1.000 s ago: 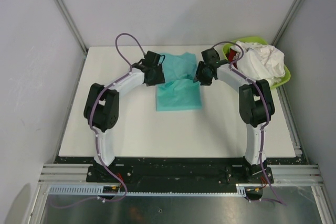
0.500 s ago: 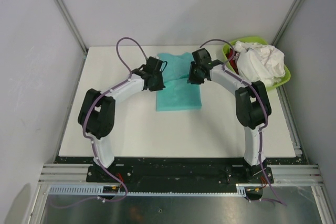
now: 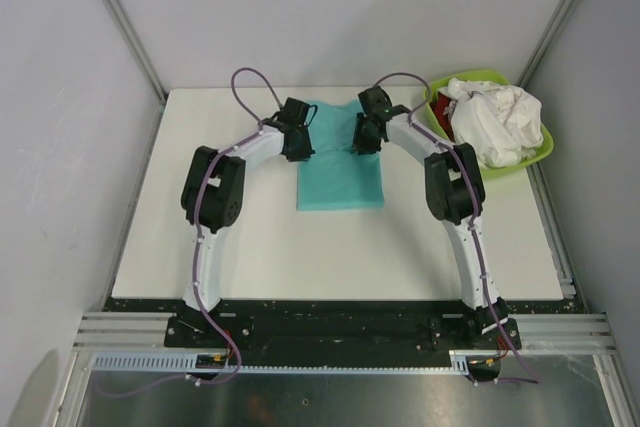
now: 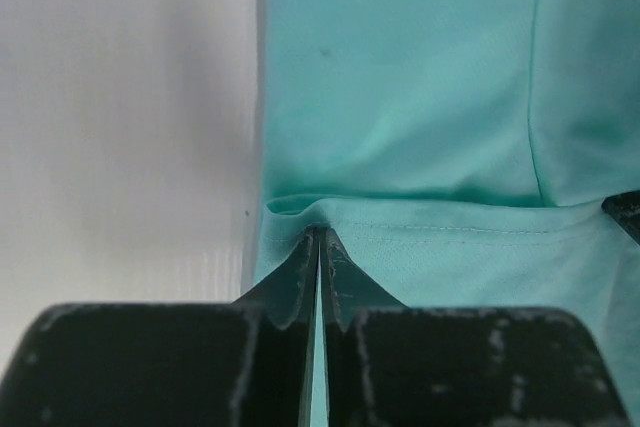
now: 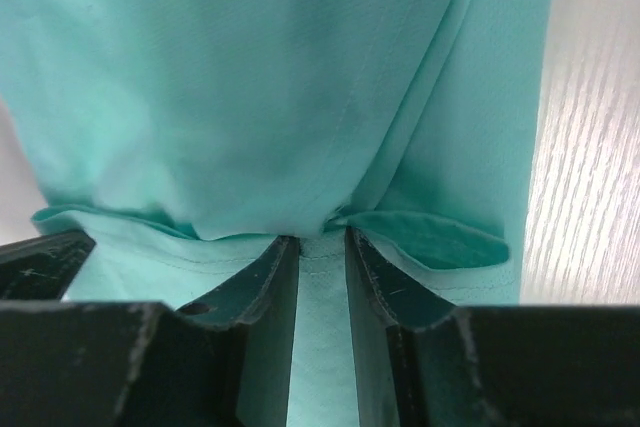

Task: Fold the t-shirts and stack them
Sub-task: Fold the folded rectangular tshirt in 1/3 of the way

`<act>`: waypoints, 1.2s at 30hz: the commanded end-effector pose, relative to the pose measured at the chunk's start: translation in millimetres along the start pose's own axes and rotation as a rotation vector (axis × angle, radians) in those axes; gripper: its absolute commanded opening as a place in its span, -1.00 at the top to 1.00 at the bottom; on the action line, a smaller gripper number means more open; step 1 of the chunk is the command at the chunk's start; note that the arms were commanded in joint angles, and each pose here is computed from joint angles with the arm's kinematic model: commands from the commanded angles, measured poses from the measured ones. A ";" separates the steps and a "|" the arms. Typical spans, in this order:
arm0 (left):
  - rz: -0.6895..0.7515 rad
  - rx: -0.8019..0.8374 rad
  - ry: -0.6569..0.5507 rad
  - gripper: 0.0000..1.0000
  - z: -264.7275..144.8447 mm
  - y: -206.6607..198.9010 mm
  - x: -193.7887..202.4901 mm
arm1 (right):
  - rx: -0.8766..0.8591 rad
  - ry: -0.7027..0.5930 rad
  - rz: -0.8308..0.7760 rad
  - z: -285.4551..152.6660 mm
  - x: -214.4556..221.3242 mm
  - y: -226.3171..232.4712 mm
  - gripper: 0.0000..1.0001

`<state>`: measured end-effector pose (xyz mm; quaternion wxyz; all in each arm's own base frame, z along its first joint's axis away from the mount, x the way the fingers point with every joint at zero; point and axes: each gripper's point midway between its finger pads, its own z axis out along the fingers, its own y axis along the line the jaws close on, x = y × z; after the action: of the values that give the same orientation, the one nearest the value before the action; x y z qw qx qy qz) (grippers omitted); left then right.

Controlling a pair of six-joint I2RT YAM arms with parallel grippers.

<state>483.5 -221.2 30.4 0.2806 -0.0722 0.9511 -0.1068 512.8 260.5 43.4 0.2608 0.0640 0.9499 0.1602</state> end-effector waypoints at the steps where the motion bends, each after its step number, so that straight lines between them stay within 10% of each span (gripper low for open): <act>1: -0.002 0.031 -0.055 0.87 0.5 -6.5 -28.4 | 0.007 0.006 -0.021 1.5 -15.1 -8.0 0.39; 15: 0.009 0.013 -0.045 0.88 3.7 0.7 -23.9 | -0.010 -0.120 -0.049 -71.1 -53.0 -2.5 0.31; 36: 0.016 0.013 -0.054 0.88 -3.8 7.9 -30.5 | 0.011 0.083 0.051 -3.6 -2.5 -50.0 0.50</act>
<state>496.6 -211.9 27.7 0.2847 -0.0743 0.9500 -0.1048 510.1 206.2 32.3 0.2261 0.0879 0.9572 0.1581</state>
